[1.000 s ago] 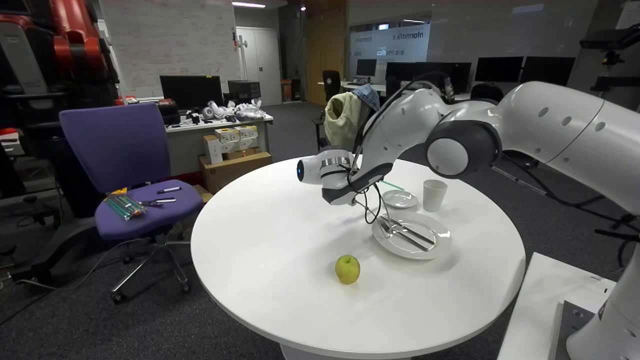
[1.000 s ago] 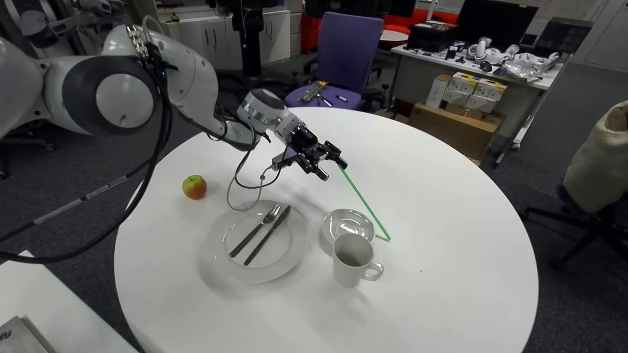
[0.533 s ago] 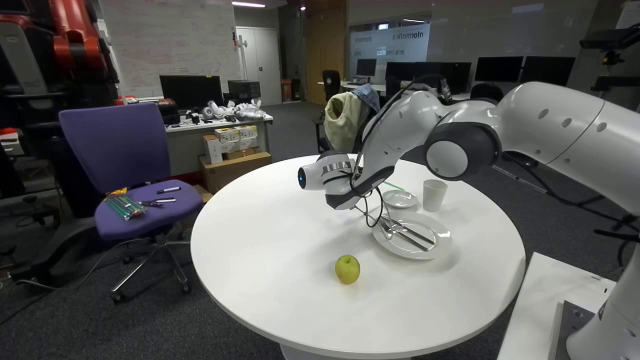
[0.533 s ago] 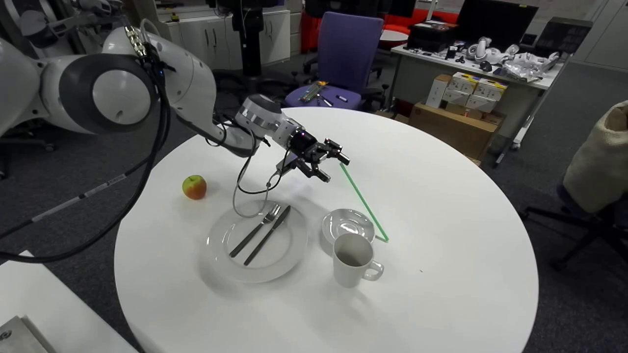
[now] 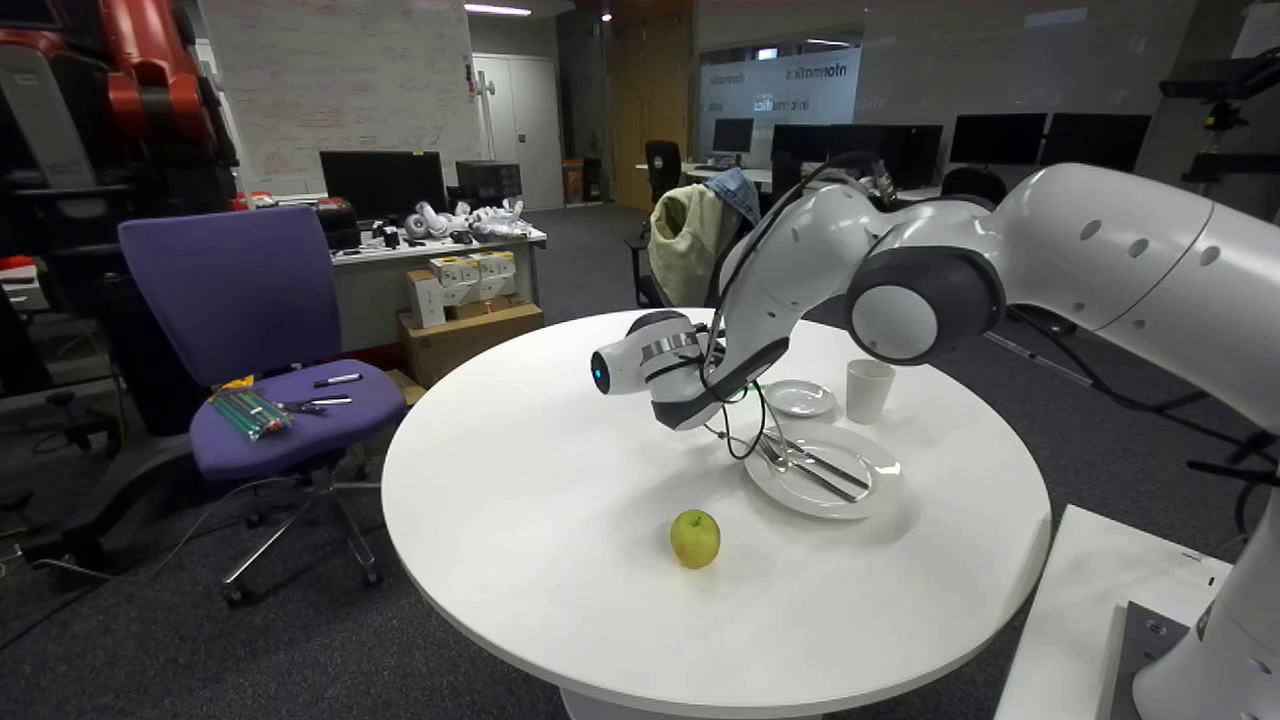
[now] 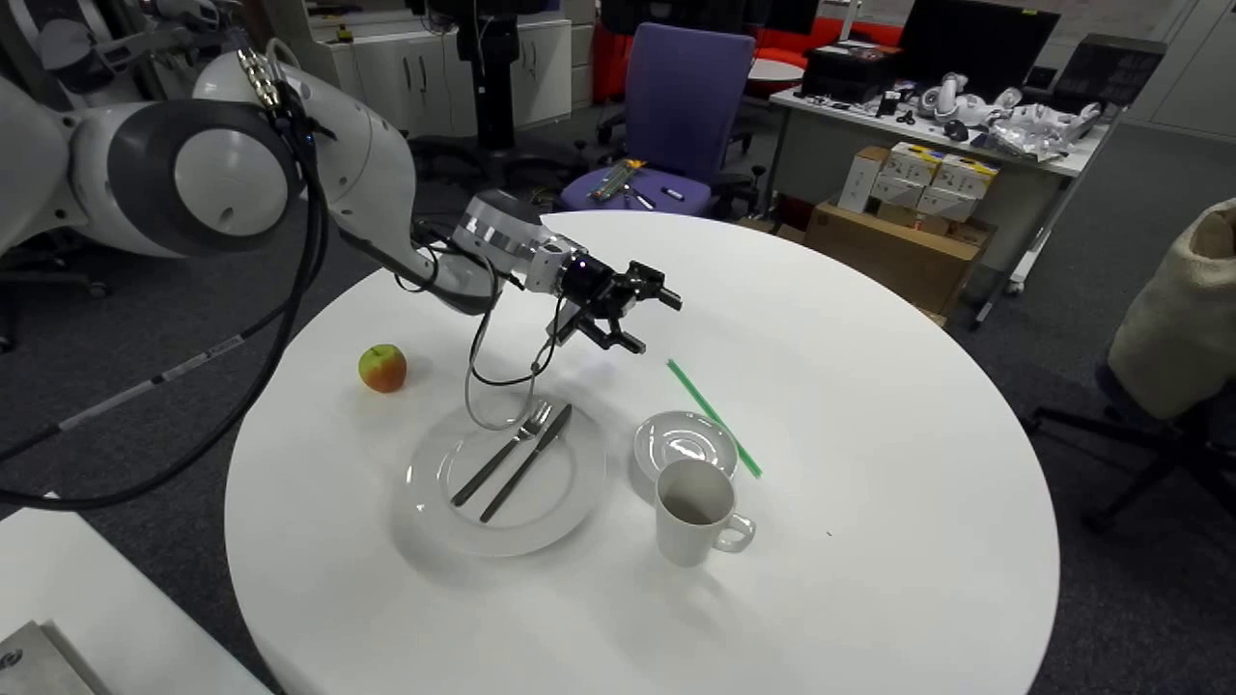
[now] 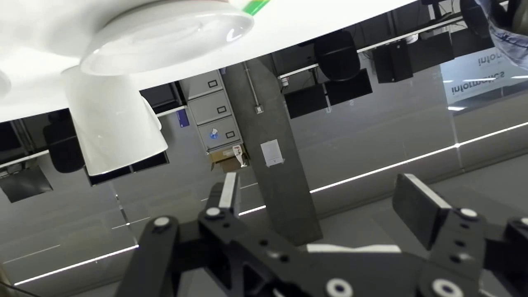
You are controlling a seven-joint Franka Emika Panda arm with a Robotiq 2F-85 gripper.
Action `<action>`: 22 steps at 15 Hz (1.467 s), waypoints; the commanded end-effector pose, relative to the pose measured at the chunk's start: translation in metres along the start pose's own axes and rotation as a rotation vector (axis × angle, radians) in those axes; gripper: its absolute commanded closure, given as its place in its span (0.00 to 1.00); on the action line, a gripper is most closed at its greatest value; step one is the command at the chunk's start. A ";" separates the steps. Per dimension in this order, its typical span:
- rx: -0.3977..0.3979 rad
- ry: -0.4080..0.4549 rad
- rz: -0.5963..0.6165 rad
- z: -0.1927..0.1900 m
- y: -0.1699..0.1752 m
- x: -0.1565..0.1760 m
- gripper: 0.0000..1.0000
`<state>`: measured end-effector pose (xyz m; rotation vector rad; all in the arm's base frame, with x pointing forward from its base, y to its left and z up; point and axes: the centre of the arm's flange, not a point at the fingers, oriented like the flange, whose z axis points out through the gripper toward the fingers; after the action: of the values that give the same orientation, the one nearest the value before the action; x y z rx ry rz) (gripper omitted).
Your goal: Remove the green straw from the cup and put it on the table
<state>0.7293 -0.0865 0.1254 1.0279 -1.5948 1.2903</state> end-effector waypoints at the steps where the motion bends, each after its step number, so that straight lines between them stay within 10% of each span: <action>1: -0.033 -0.105 -0.066 0.000 0.020 0.032 0.00; 17: 0.391 -0.903 0.051 -0.068 0.024 0.211 0.00; 22: 0.366 -1.194 0.090 -0.033 0.049 0.284 0.00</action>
<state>0.6481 -0.0494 0.3384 2.1286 -2.1856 1.2294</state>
